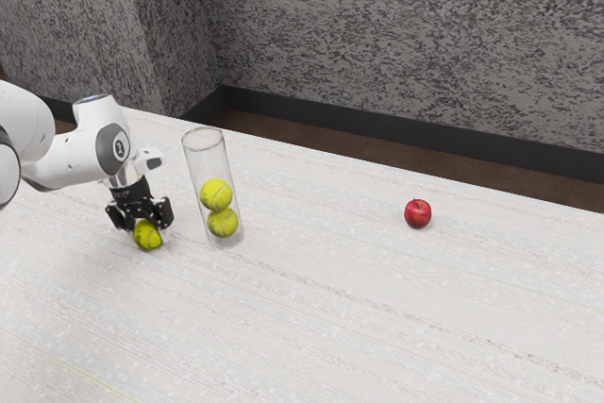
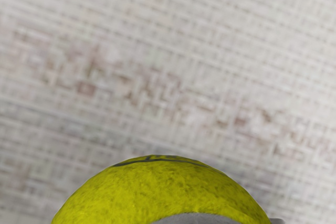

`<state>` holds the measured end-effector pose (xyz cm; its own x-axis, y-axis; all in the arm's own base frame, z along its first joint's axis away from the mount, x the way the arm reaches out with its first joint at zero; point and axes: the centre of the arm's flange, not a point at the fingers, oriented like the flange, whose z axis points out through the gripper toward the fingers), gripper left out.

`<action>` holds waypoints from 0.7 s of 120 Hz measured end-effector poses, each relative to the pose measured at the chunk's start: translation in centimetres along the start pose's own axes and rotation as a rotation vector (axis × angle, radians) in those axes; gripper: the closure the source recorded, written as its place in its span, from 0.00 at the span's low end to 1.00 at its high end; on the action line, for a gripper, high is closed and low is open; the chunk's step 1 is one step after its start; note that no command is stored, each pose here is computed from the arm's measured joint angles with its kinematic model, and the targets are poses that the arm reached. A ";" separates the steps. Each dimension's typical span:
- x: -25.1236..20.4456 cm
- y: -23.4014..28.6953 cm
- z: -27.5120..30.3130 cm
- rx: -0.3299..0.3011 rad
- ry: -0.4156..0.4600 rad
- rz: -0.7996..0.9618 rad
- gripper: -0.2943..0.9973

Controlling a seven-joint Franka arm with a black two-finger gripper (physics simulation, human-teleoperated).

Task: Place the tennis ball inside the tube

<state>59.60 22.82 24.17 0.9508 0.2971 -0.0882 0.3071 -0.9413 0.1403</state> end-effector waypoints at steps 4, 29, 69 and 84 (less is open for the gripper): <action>0.0 0.0 0.0 0.000 0.000 0.002 0.44; 0.0 0.3 -1.3 0.000 0.017 0.011 0.47; -2.9 5.8 -19.1 0.094 0.146 0.102 0.50; -2.7 11.1 -24.8 0.145 0.176 0.167 0.50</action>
<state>61.47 15.52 50.45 0.9841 0.1476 0.0991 0.1489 -0.9888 -0.0052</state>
